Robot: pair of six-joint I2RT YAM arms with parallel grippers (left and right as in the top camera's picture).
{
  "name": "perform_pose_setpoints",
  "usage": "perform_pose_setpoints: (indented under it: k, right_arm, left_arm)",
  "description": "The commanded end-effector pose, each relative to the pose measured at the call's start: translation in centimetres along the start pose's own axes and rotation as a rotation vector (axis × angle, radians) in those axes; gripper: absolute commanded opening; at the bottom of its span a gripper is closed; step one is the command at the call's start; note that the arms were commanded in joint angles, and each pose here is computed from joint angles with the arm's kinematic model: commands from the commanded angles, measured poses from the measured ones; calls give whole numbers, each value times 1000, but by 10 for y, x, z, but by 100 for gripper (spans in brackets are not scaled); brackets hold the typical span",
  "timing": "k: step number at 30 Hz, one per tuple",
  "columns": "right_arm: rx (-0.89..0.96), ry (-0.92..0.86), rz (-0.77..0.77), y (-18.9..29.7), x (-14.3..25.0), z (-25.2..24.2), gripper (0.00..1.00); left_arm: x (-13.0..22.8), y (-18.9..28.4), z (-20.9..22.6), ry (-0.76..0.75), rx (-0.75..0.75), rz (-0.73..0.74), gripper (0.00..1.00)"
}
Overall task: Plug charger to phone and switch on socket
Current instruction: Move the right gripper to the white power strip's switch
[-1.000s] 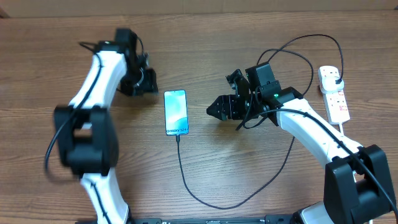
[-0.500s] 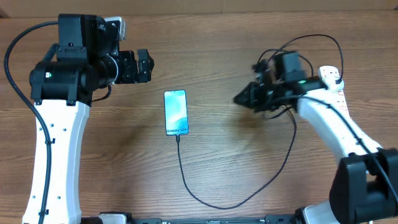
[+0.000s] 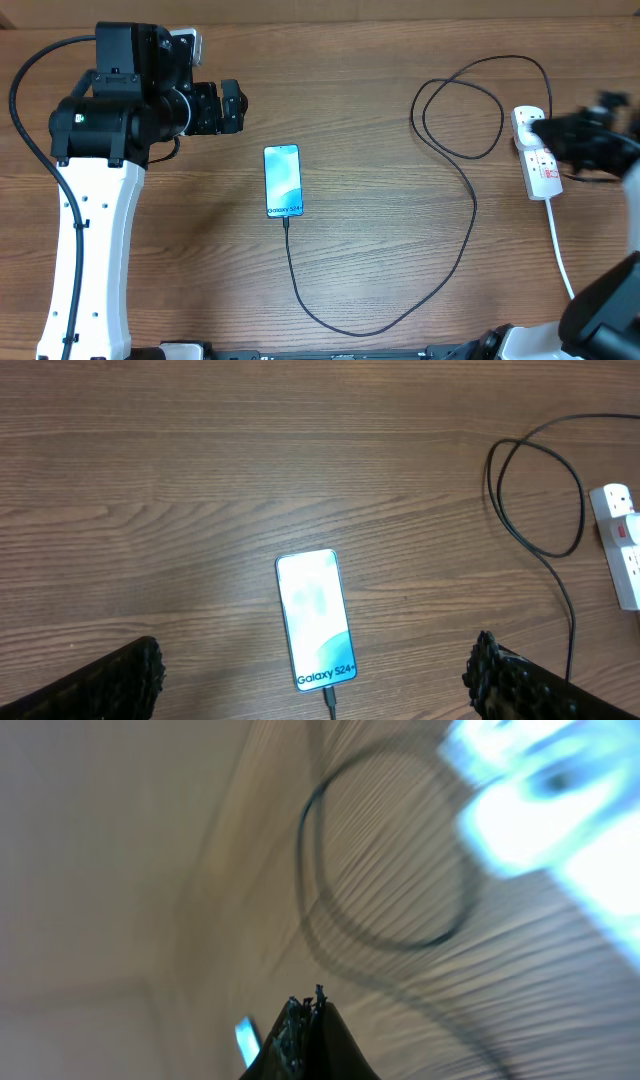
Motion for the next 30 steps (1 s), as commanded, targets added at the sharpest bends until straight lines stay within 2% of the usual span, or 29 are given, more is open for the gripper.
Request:
perform_pose_setpoints:
  k: [1, 8, 19, 30]
  right_arm:
    - [-41, -115, -116, 36, -30, -16, 4]
    - [-49, -258, -199, 52, -60, -60, 4]
    - [-67, -377, -192, 12, -78, -100, 4]
    - [-85, -324, -185, -17, -84, -100, 4]
  left_arm:
    - [1, -3, 1, 7, 3, 8, 100]
    - [1, -3, 1, 7, 3, 8, 100]
    - [1, -3, 1, 7, 3, 8, 100]
    - [1, -3, 1, 7, 3, 8, 100]
Point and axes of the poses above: each gripper's point midway between its finger pads, its own y axis back along the fingers, its own z axis along the line the jaws close on, x = y × z, the point moved 5 cm from there along y, back along the fingers, and after that the axes turned 10 degrees about -y, right-handed, at the moved point
